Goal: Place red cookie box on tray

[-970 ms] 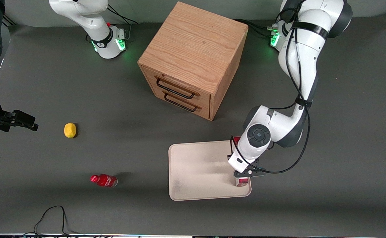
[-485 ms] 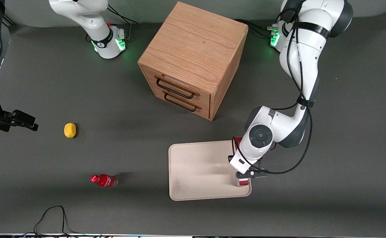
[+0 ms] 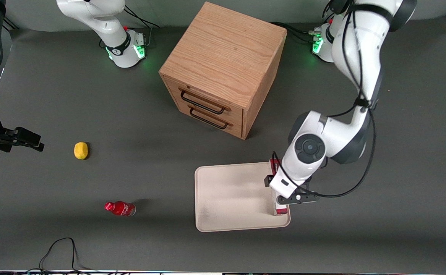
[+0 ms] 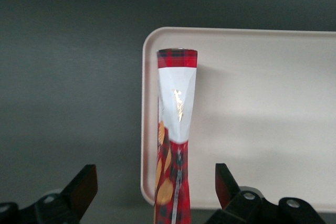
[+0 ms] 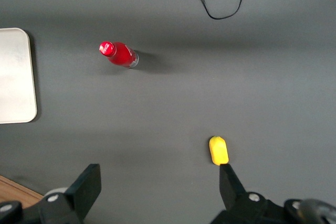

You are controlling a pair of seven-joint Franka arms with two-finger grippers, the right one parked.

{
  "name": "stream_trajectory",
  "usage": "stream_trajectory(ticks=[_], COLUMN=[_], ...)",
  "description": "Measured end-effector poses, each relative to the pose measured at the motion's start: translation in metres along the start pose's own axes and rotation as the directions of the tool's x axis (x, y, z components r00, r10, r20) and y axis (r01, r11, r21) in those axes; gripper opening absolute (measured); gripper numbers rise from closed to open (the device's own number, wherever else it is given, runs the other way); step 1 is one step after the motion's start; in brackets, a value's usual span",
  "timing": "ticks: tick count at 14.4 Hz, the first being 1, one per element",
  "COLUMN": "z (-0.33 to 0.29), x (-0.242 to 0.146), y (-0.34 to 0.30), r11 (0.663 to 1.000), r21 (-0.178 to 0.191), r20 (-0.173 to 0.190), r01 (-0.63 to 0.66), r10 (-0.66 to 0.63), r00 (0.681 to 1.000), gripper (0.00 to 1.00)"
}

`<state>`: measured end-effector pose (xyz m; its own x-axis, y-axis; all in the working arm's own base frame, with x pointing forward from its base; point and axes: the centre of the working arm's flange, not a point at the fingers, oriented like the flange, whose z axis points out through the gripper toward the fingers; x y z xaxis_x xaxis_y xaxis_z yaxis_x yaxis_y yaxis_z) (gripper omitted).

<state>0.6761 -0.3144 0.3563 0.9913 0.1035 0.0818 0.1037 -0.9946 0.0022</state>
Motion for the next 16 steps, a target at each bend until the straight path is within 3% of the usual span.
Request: stream_trajectory(ticks=[4,8,11,16], z=[-0.117,-0.203,-0.233,-0.247], x=[-0.018,-0.041,-0.049,-0.029], y=[-0.018,-0.032,-0.038,-0.092], r11=[1.000,1.000,1.000,0.999], r21=[0.020,0.007,-0.006,0.034], r20=[-0.006,-0.047,-0.079,-0.112], r01=[0.008,0.010,0.011,-0.005], r10=[-0.008,-0.010,-0.012,0.009], r00=[1.000,0.999,0.997,0.994], gripper=[1.00,1.00,1.00,1.00])
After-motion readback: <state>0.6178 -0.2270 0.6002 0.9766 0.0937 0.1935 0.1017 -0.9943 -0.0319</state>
